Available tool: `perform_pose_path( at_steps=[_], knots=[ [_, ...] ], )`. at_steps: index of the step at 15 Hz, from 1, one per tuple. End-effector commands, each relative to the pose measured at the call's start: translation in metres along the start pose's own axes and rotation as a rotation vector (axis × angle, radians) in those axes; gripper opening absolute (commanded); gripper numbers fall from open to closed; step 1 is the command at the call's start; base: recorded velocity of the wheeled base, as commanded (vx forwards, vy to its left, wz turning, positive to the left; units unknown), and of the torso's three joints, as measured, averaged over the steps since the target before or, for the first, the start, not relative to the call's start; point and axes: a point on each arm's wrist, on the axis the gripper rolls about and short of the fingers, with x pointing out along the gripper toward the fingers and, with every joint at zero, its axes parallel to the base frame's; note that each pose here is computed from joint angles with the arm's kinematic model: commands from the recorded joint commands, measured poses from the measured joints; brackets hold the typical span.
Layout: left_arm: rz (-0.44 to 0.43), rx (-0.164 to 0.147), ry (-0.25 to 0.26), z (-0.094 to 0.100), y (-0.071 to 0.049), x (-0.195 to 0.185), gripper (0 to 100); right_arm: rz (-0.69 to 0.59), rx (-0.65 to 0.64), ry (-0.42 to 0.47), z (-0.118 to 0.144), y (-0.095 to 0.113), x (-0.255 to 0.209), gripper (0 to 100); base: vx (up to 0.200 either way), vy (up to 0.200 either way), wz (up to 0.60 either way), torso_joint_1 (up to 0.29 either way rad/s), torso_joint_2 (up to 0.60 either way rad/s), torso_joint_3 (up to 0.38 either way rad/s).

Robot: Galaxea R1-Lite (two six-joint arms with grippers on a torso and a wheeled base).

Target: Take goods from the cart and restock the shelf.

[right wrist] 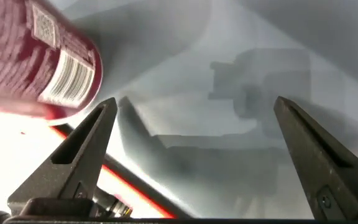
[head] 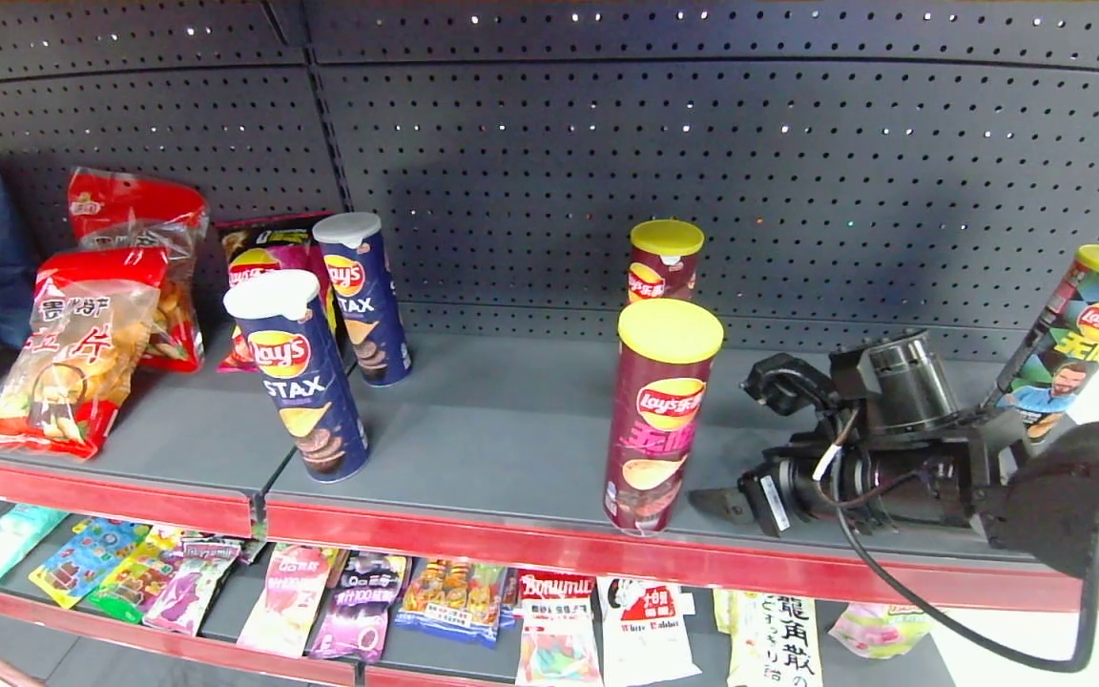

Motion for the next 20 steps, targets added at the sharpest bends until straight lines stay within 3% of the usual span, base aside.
perform_pose_path(
  at_steps=[1, 3, 7, 11, 15, 19, 20],
  knots=[
    [0.000, 0.000, 0.000, 0.000, 0.000, 0.000, 100, -0.019, 0.008, -0.083, -0.009, -0.004, -0.049, 100, 0.000, 0.000, 0.00, 0.000, 0.00, 0.000],
    [0.000, 0.000, 0.000, 0.000, 0.000, 0.000, 100, -0.038, 0.017, -0.182, -0.035, -0.006, -0.104, 100, 0.000, 0.000, 0.00, 0.000, 0.00, 0.000],
    [0.000, 0.000, 0.001, 0.000, 0.000, 0.000, 100, -0.110, 0.011, -0.306, -0.097, -0.016, -0.160, 100, 0.000, 0.000, 0.00, 0.000, 0.00, 0.000],
    [0.000, 0.000, 0.001, 0.000, 0.000, 0.000, 100, -0.220, -0.007, -0.381, -0.166, -0.005, -0.180, 100, 0.000, 0.000, 0.00, 0.000, 0.00, 0.000],
    [0.000, 0.000, 0.000, 0.000, 0.000, 0.000, 100, -0.353, -0.019, -0.498, -0.216, 0.015, -0.193, 100, 0.000, 0.000, 0.00, 0.000, 0.00, 0.000],
    [0.000, 0.000, 0.000, 0.000, 0.000, 0.000, 100, -0.372, 0.008, -0.668, -0.233, 0.027, -0.206, 100, 0.000, 0.000, 0.00, 0.000, 0.00, 0.000],
    [0.000, 0.000, 0.001, 0.000, 0.000, 0.000, 100, -0.359, 0.077, -0.697, -0.233, 0.026, -0.207, 100, 0.000, 0.000, 0.00, 0.000, 0.00, 0.000]
  ],
)
